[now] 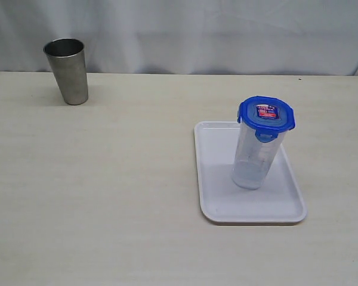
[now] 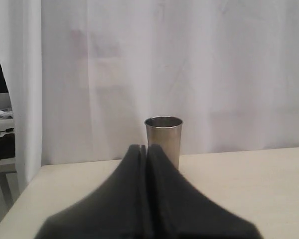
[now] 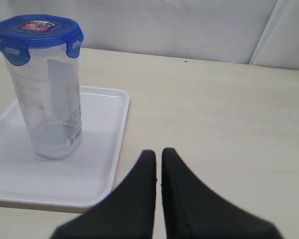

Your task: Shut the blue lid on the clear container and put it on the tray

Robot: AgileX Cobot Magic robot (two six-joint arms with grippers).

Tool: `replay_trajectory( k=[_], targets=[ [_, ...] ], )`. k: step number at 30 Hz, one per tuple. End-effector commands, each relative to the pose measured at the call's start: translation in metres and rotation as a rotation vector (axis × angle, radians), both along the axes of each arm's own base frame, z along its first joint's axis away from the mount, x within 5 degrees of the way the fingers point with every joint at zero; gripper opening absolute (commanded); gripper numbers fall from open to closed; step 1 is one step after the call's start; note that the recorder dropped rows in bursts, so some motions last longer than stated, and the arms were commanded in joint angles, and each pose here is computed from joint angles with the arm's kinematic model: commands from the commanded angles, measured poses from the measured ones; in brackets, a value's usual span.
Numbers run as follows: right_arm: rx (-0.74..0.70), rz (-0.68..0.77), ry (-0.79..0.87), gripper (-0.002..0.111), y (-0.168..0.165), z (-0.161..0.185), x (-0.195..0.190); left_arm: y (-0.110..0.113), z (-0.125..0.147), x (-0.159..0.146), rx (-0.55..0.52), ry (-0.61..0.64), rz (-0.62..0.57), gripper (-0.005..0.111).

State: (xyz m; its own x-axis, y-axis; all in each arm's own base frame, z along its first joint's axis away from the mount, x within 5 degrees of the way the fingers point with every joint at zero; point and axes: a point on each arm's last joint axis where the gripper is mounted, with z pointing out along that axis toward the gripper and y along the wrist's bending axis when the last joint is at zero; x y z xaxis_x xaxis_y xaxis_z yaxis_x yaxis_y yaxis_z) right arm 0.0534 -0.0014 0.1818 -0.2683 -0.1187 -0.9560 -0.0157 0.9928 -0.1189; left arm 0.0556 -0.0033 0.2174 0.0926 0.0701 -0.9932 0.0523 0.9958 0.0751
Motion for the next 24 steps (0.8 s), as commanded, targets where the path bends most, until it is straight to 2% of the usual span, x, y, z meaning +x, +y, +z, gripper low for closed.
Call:
replay_trajectory(
  k=[1, 6, 16, 19, 23, 24],
  targets=[
    [0.001, -0.004, -0.014, 0.005, 0.0, 0.0, 0.0, 0.0, -0.004, 0.0, 0.017, -0.006, 0.004, 0.0],
    [0.001, -0.004, -0.014, 0.005, 0.0, 0.0, 0.0, 0.0, -0.006, 0.001, 0.076, 0.013, 0.01, 0.0],
    [0.001, -0.004, -0.014, 0.005, 0.0, 0.0, 0.0, 0.0, -0.007, 0.001, 0.079, 0.031, 0.011, 0.0],
    [0.001, -0.004, -0.014, 0.005, 0.0, 0.0, 0.0, 0.001, -0.015, 0.001, 0.083, 0.122, 0.014, 0.0],
    [0.001, -0.004, -0.014, 0.005, 0.0, 0.0, 0.0, 0.002, -0.032, -0.001, 0.093, 0.304, 0.02, 0.0],
    [0.001, -0.004, -0.014, 0.005, 0.0, 0.0, 0.0, 0.002, -0.033, -0.001, 0.093, 0.315, 0.02, 0.0]
  ],
)
